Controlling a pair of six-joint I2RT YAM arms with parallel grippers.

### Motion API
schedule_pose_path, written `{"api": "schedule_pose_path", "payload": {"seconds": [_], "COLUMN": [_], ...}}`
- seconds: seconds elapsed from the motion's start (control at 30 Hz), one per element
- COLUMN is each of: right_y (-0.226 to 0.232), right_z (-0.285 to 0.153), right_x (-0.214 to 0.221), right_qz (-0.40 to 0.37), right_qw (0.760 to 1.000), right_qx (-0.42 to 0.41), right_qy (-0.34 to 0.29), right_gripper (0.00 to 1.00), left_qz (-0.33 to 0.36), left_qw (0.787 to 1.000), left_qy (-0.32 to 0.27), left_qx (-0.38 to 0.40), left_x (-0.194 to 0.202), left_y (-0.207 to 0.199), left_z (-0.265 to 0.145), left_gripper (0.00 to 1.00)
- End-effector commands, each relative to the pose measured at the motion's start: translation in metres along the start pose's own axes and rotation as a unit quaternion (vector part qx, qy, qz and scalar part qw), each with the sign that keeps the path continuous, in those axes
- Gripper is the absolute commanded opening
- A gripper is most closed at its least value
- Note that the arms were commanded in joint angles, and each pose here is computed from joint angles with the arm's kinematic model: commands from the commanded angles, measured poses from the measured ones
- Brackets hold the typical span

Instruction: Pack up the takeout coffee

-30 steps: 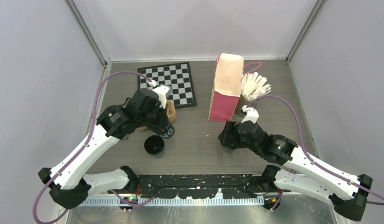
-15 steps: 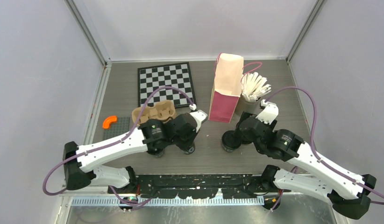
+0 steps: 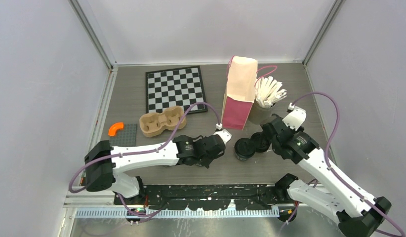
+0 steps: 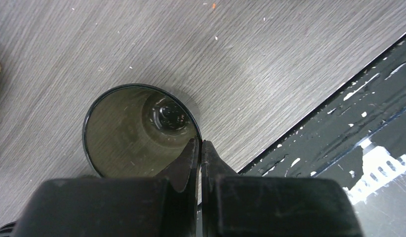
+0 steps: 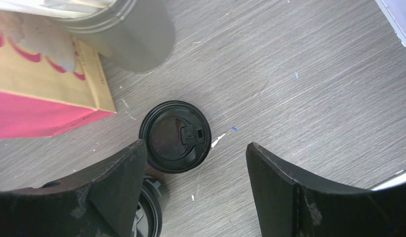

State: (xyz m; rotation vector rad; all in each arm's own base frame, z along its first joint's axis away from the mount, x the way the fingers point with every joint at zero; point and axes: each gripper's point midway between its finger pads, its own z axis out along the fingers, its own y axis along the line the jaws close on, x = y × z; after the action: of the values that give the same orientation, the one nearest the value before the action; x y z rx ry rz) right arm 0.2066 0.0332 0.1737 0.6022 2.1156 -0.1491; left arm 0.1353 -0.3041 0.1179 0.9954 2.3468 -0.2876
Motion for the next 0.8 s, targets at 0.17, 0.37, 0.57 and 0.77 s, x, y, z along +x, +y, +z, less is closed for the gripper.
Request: {"api": "schedule_pose_path", "payload": {"seconds": [0.17, 0.37, 0.57, 0.77], "right_y": [0.008, 0.002, -0.003, 0.002], "right_z": [0.039, 0.052, 0.06, 0.068], "right_x": [0.034, 0.055, 0.056, 0.054], "right_qz": [0.032, 0.074, 0.077, 0.078], "right_qw": [0.995, 0.991, 0.991, 0.992], "right_qx": [-0.003, -0.011, 0.006, -0.002], "right_qy": [0.091, 0.111, 0.11, 0.1], "right_gripper": [0.81, 0.61, 0.38, 0.27], "left_qz": [-0.001, -0.013, -0.022, -0.005], "left_qw": [0.999, 0.997, 0.994, 0.994], "left_qy": [-0.036, -0.074, -0.106, -0.093], "left_qx": [-0.01, 0.006, 0.014, -0.063], "left_x": [-0.024, -0.047, -0.063, -0.041], "left_y": [-0.014, -0.017, -0.007, 0.038], "left_z": [0.007, -0.014, -0.058, -0.087], "left_gripper": [0.11, 0.31, 0.55, 0.8]}}
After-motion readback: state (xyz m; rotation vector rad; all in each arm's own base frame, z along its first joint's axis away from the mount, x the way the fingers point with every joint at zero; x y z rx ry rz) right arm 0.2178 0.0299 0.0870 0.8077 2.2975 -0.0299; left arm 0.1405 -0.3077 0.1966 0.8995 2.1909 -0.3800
